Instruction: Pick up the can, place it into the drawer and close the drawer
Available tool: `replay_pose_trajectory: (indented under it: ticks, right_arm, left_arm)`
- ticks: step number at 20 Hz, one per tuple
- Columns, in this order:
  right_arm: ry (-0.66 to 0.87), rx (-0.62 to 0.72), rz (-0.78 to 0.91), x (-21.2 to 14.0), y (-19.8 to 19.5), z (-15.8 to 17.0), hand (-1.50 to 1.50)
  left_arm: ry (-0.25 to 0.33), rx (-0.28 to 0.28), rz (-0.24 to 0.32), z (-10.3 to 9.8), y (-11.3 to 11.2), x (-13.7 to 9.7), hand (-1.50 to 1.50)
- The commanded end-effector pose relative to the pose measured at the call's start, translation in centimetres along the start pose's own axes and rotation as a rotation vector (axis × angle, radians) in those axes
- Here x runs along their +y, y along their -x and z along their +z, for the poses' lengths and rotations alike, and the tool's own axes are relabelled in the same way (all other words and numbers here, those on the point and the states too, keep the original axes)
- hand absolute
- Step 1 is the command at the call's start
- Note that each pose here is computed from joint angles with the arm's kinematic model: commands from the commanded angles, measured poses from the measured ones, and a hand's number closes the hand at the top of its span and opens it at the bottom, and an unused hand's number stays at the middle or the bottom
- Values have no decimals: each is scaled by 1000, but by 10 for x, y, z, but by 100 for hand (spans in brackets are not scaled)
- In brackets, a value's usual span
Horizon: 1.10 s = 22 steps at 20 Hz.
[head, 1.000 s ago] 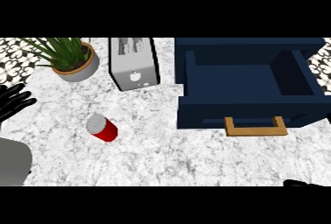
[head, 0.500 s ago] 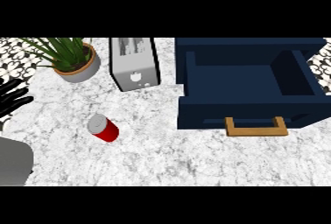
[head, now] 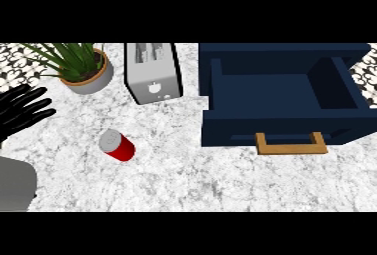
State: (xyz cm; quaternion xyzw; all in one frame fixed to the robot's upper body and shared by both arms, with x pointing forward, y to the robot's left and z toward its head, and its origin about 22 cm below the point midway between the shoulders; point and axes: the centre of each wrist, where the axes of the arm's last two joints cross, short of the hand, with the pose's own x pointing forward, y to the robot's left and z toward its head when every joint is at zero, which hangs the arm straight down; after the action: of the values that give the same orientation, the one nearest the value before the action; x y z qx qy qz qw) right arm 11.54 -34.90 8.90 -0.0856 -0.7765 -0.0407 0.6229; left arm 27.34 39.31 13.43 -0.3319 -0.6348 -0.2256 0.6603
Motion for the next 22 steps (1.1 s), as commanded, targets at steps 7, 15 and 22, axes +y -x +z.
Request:
replay_pose_trajectory:
  ticks: [7, 15, 22]
  right_arm:
    - [0, 19, -7, -4, 5, 11, -150]
    - [7, -14, -20, -35, -2, 20, -150]
    - [14, 8, 5, -45, -13, 20, -150]
  left_arm:
    - [-5, 48, 29, -39, 36, -13, -150]
    - [-57, 77, 26, -56, 74, -13, -150]
    - [-77, 92, 0, -57, 104, -7, -150]
